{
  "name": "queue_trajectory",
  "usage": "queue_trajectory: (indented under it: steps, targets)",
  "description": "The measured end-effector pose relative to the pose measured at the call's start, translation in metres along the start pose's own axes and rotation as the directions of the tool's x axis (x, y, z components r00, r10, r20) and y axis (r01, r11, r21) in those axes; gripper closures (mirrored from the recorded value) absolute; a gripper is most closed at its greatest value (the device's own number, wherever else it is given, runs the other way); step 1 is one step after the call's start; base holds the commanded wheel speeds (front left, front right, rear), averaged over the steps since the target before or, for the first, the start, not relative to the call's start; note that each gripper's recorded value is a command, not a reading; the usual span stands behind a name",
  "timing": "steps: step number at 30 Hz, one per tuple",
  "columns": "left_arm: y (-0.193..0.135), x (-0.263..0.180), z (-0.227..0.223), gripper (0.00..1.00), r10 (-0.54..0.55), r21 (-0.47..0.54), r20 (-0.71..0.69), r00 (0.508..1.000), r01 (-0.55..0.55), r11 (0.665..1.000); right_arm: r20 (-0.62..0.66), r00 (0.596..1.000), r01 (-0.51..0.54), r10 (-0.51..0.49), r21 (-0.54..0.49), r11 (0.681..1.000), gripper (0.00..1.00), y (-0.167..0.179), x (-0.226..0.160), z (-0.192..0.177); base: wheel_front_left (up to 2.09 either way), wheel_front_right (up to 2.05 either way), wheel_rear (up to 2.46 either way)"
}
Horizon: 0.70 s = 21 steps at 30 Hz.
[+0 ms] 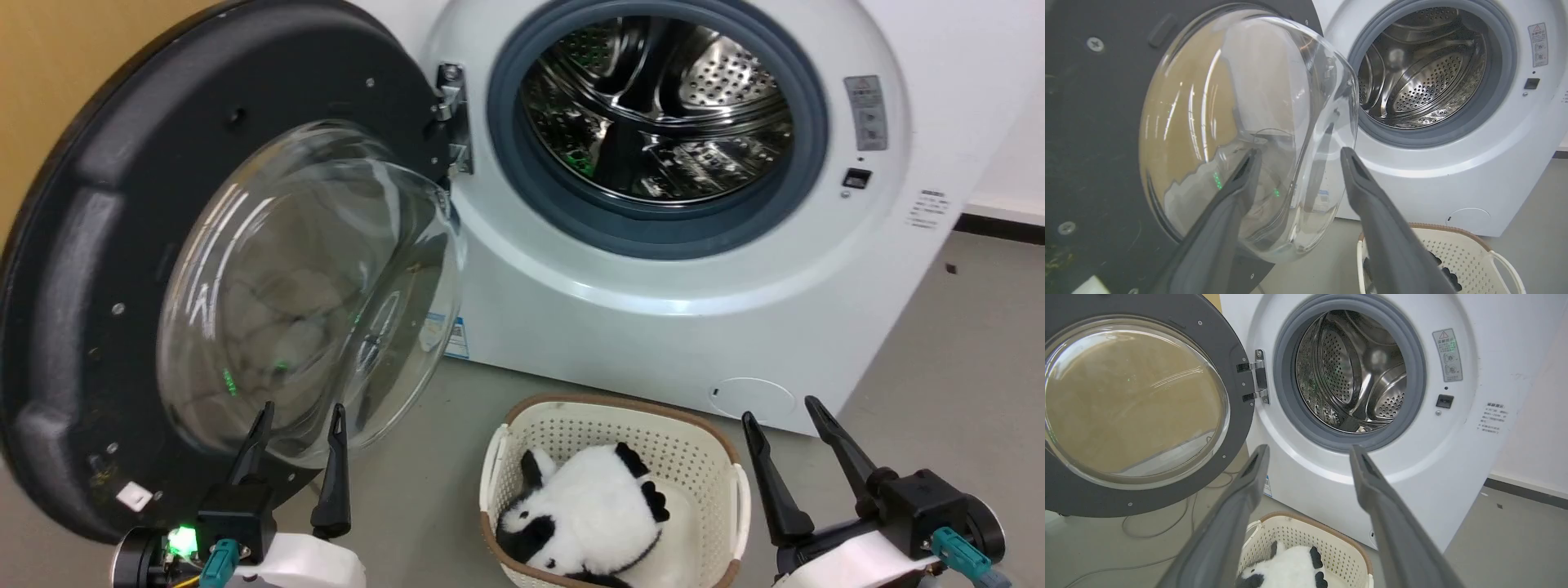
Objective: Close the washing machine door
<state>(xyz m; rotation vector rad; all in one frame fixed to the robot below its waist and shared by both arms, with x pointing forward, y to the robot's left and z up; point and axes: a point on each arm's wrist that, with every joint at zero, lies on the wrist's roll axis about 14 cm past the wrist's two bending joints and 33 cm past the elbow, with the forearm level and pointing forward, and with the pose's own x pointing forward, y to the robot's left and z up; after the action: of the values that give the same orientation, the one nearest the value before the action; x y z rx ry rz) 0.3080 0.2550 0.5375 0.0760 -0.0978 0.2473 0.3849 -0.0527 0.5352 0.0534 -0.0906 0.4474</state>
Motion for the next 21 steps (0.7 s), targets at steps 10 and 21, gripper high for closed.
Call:
queue_trajectory:
  steps: [10,21]
  targets:
    - [0.029,-0.017,0.002,0.00,0.099,0.016,0.014,0.995,-0.099,0.995,0.008,0.994,-0.106,0.106,0.026,0.994,0.00,0.033,0.015,-0.005,0.00,0.00,0.00]
    - [0.051,-0.030,0.006,0.00,0.180,0.025,0.030,0.983,-0.181,0.983,0.018,0.980,-0.199,0.198,0.054,0.979,0.00,0.061,0.028,-0.009,0.00,0.00,0.00]
